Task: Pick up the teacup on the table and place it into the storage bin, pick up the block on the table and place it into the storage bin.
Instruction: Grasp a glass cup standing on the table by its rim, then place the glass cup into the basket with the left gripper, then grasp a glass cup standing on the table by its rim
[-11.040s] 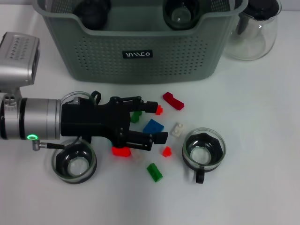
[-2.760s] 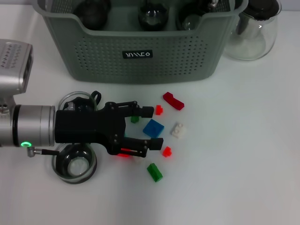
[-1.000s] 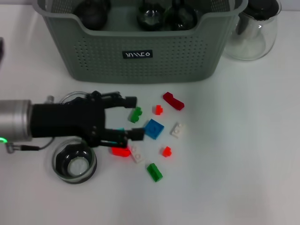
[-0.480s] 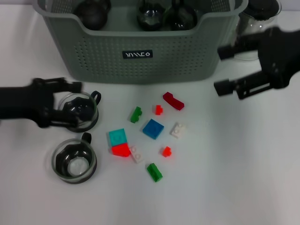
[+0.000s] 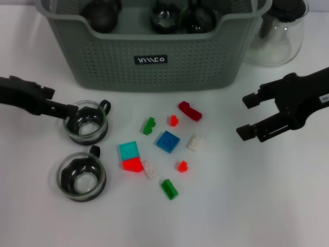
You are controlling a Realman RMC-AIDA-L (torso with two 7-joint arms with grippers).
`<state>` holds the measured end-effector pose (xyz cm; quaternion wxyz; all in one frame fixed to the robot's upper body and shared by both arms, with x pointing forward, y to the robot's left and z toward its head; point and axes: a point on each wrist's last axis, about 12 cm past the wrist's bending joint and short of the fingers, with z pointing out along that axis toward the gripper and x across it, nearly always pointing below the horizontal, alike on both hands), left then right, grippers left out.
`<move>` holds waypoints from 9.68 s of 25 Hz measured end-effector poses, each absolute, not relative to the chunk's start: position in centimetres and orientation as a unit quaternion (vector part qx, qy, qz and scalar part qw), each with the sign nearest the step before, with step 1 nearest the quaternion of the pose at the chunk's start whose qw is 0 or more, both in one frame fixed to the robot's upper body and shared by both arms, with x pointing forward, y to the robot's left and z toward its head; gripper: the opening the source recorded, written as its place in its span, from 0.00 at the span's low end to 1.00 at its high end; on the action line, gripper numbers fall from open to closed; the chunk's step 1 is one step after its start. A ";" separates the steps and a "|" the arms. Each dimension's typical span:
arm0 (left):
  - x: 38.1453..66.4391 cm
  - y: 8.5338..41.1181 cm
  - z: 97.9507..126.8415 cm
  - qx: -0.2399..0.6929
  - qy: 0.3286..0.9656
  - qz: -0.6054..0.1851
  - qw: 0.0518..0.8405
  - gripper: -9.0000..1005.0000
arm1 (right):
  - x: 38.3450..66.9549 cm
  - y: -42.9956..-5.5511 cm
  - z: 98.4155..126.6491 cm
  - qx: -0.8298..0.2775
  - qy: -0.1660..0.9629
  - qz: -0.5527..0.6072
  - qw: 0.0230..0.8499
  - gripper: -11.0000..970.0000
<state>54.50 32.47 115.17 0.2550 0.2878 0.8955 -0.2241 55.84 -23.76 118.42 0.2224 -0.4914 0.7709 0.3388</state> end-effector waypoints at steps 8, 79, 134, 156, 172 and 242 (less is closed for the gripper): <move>56.8 29.3 115.6 0.241 0.936 -0.163 0.200 0.76 | 56.5 -22.7 118.1 -0.501 0.771 0.333 0.209 0.96; 57.5 21.5 127.2 0.334 0.820 -0.308 0.350 0.07 | 58.6 -26.0 117.7 -0.458 0.824 0.280 0.179 0.96; 71.1 14.1 119.4 0.287 0.901 -0.042 0.323 0.07 | 59.4 -23.3 116.9 -0.469 0.832 0.277 0.110 0.96; 70.6 13.0 117.6 0.306 0.889 -0.026 0.340 0.07 | 59.5 -23.3 116.9 -0.469 0.832 0.274 0.115 0.96; 70.2 12.8 116.9 0.312 0.888 -0.025 0.336 0.07 | 59.5 -23.2 116.8 -0.469 0.831 0.275 0.115 0.96; 49.2 24.1 123.9 0.514 0.761 -0.208 0.337 0.83 | 60.1 -23.9 117.2 -0.448 0.835 0.279 0.156 0.96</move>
